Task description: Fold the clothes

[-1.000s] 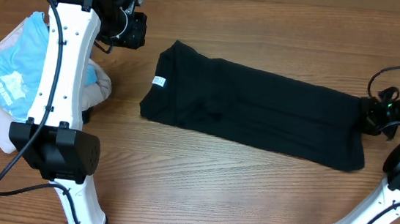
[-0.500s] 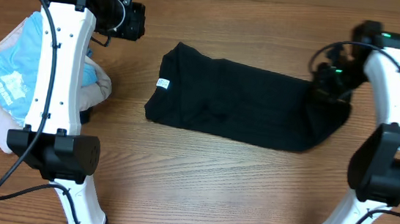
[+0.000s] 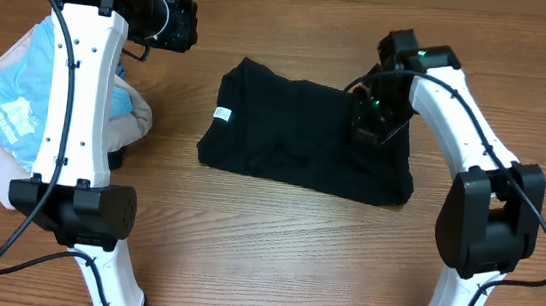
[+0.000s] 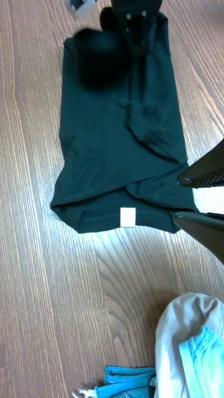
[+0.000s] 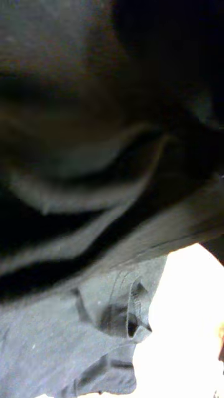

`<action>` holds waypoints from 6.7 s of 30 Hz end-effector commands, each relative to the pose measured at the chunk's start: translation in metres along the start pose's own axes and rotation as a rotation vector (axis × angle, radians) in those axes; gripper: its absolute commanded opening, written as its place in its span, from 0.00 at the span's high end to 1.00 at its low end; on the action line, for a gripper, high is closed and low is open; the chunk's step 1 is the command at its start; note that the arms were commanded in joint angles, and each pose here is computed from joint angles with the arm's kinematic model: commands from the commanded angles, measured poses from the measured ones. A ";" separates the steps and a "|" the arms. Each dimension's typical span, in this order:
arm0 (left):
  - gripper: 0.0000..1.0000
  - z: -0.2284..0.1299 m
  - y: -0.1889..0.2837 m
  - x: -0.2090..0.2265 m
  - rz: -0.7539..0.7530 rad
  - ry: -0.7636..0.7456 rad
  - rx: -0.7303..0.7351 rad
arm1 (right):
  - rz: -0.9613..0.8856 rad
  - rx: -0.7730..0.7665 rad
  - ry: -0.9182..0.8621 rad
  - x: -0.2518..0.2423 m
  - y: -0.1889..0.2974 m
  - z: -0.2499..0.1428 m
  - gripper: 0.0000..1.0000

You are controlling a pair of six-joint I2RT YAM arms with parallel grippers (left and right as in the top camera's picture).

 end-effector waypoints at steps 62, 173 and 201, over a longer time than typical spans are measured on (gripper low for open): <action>0.75 0.011 0.009 -0.005 -0.029 -0.030 -0.081 | 0.564 0.129 0.401 0.006 -0.012 -0.063 0.88; 0.61 0.016 0.010 -0.012 -0.090 -0.047 -0.105 | -0.468 -0.389 0.000 0.037 -0.012 0.079 0.96; 0.66 -0.102 -0.076 -0.135 -0.310 -0.219 0.402 | -0.135 -0.366 -0.209 -0.064 0.160 -0.023 0.18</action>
Point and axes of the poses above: each gripper's point midway between its finger pads, its own y axis back along the fingers, its own x axis along the line the jaws close on, z = x × y, the point moved 8 cm from there along y, back along the fingers, and after that the axes turned 15 degrees about y, right-handed, at the moved point
